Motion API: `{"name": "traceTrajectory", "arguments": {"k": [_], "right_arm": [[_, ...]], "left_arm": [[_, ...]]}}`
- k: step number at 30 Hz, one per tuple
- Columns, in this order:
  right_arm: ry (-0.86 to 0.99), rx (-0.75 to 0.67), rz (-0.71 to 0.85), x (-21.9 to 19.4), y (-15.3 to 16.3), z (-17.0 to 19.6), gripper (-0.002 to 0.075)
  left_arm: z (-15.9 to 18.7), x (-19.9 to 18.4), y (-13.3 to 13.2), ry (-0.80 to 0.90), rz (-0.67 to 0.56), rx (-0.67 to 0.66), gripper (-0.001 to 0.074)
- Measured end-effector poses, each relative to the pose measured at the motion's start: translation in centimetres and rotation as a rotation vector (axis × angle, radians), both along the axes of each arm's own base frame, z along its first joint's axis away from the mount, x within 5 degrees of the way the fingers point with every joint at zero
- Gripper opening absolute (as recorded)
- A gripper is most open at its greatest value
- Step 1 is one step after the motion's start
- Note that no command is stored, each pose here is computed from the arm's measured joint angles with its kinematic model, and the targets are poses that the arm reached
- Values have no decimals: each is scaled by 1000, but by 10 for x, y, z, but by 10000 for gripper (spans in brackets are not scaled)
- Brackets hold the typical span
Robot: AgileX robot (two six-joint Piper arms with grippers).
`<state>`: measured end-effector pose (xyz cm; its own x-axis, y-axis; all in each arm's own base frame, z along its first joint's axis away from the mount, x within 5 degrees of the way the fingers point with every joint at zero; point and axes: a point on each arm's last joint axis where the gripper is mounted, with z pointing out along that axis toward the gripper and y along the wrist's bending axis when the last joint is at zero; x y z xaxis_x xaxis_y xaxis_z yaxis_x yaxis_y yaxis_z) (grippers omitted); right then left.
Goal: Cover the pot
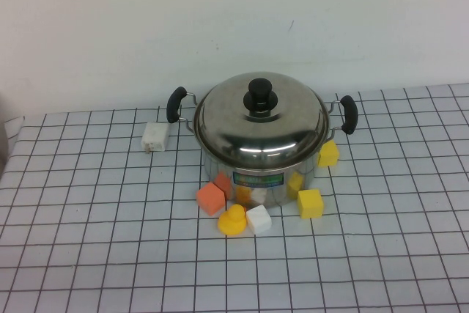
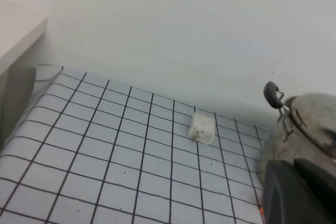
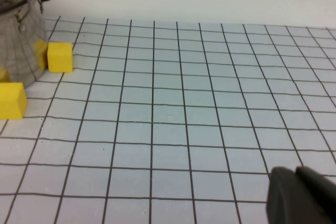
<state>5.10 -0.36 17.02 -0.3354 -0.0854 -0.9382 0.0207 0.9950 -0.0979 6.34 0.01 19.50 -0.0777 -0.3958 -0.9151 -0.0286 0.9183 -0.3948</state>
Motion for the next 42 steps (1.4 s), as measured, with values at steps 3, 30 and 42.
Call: {"name": "traceTrajectory", "arguments": {"k": [3, 30, 42], "right_arm": [[0, 0, 0, 0, 0, 0, 9], [0, 0, 0, 0, 0, 0, 9], [0, 0, 0, 0, 0, 0, 9]], "left_arm": [[-3, -4, -1, 12, -11, 30, 0], [-19, -10, -3, 178, -76, 213, 0], [-19, -10, -3, 180, -77, 215, 0]]}}
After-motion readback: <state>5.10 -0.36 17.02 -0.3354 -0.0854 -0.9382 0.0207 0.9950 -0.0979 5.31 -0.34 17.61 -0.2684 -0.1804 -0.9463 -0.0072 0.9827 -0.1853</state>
